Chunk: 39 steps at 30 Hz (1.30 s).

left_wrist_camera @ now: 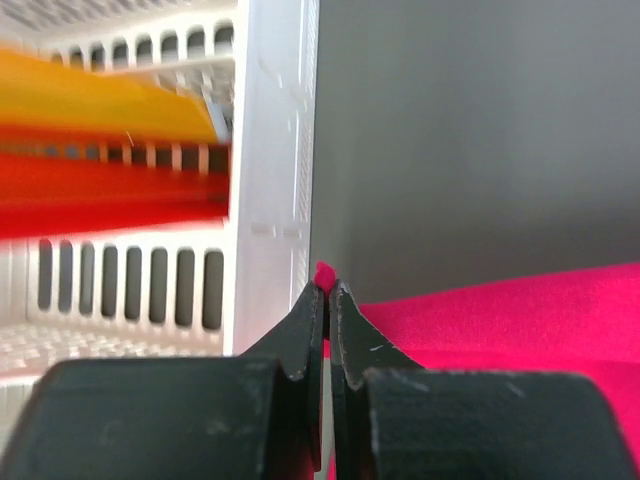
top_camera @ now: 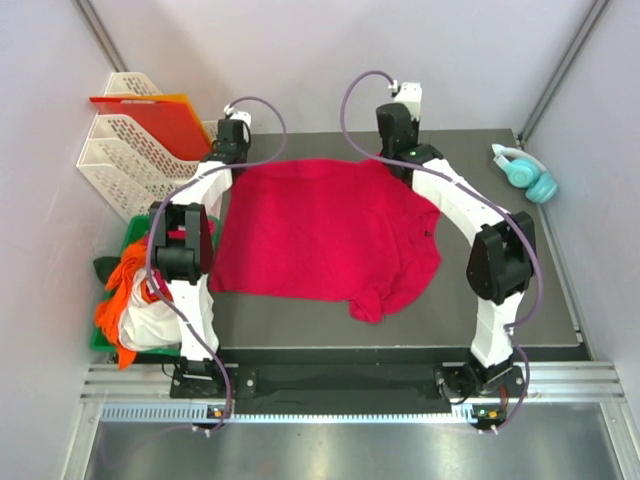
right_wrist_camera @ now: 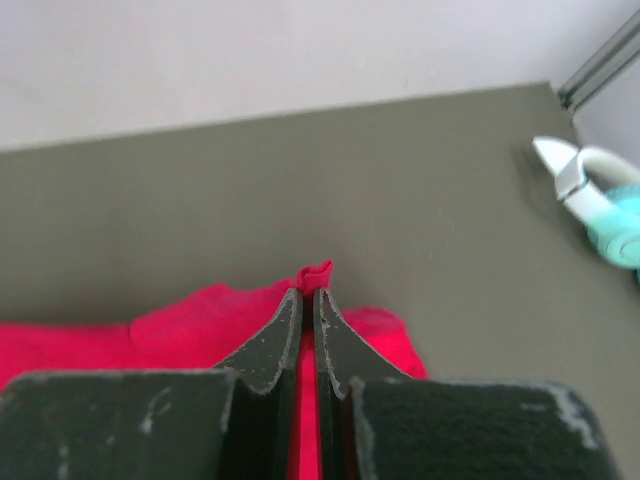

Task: Fold and stack the t-shirts
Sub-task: Fold the tshirt

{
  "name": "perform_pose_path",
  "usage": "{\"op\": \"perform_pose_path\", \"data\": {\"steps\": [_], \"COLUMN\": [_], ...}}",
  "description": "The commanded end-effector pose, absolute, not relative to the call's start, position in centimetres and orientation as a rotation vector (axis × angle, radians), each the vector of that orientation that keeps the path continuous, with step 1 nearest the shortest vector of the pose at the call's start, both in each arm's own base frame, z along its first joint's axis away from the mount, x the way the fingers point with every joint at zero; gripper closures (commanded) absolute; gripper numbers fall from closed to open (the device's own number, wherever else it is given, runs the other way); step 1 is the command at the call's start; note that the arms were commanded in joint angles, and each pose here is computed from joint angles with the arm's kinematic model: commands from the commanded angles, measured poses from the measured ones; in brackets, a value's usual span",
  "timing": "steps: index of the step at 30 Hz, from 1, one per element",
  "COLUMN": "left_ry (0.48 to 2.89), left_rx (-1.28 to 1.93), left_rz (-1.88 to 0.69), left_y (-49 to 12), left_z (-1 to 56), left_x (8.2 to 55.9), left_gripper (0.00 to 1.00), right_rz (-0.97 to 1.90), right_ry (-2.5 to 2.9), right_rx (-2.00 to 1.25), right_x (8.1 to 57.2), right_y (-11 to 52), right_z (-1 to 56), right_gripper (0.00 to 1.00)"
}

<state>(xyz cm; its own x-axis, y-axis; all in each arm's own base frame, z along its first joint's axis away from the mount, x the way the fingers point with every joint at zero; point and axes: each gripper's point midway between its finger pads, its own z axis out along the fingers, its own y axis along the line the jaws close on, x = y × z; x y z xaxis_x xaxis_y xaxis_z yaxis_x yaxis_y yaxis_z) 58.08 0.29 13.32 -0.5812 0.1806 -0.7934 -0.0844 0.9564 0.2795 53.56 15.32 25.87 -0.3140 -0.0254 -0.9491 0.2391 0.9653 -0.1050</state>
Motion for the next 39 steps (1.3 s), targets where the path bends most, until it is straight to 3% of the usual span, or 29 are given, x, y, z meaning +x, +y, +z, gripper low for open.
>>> {"op": "perform_pose_path", "data": {"steps": [1,14,39], "left_ry": [2.088,2.122,2.251], "left_rx": [0.049,0.056,0.022], "left_rz": [0.346,0.381,0.478], "left_y": [0.7,1.4,4.0], "left_z": [16.5,15.5,9.0], "left_x": [57.0,54.3,54.2], "left_gripper": [1.00,1.00,1.00], "right_rz": [-0.229,-0.250,-0.426], "right_ry": [1.868,2.012,2.231], "right_rx": [0.214,0.223,0.430], "right_x": [50.6,45.4,38.3], "right_y": [16.0,16.7,11.1], "right_z": [25.9,19.0,9.6], "right_gripper": [1.00,1.00,1.00]}}
